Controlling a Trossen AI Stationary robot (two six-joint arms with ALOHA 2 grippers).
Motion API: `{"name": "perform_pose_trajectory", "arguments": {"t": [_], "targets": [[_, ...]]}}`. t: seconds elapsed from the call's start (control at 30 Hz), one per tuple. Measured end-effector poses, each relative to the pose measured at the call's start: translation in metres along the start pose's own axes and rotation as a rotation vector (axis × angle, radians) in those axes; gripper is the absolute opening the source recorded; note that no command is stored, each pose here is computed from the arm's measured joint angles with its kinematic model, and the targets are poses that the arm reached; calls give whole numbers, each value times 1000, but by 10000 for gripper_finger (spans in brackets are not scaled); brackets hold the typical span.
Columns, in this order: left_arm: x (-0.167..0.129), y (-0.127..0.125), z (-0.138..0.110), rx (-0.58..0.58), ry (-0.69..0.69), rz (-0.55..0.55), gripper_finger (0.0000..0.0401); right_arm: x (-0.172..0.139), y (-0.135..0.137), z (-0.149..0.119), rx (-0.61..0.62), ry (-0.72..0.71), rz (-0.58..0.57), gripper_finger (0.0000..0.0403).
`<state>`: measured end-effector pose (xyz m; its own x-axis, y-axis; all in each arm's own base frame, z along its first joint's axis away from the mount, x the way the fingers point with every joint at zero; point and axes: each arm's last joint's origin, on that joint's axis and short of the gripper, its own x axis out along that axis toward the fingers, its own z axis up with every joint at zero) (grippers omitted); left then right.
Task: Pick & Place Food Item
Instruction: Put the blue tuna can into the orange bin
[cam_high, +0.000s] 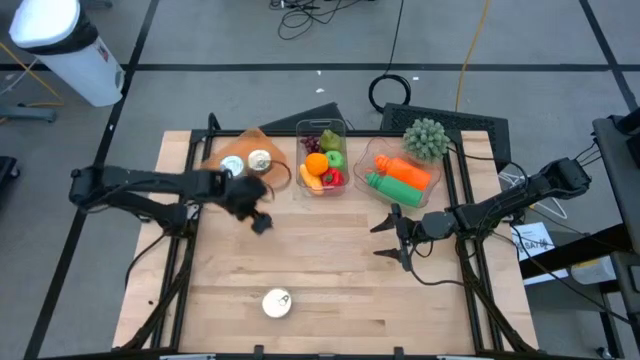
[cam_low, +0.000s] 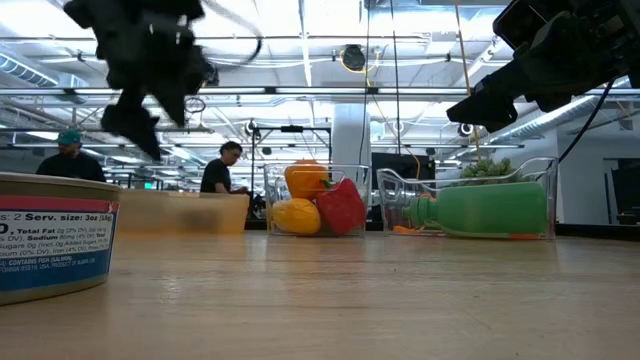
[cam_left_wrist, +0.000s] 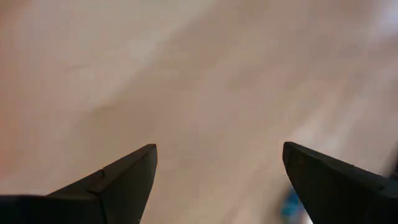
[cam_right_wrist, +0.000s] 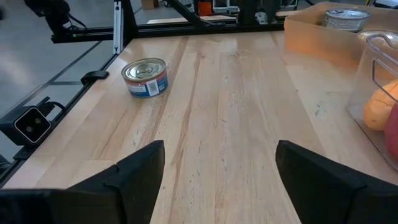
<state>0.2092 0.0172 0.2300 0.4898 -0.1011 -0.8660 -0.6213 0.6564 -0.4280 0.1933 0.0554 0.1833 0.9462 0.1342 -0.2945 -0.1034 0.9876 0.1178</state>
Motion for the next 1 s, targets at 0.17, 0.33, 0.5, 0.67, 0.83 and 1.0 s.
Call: {"name": "perform_pose_trajectory", "arguments": {"t": [0.17,0.33,0.5,0.67,0.83,1.0], "targets": [[10,-59,-31,226,-127,-193,360,0,0,0,0,2,0,294],[34,-97,-76,306,-113,-254,360,0,0,-1,3,11,-1,294],[53,-116,-113,174,185,-392,360,0,0,-1,5,15,-2,294],[66,-129,-148,88,371,-420,360,0,0,-1,28,12,-2,294],[81,-118,-157,45,462,-283,360,0,0,-1,28,13,0,294],[94,-119,-141,116,330,-310,360,0,0,-1,28,14,1,294]]}}
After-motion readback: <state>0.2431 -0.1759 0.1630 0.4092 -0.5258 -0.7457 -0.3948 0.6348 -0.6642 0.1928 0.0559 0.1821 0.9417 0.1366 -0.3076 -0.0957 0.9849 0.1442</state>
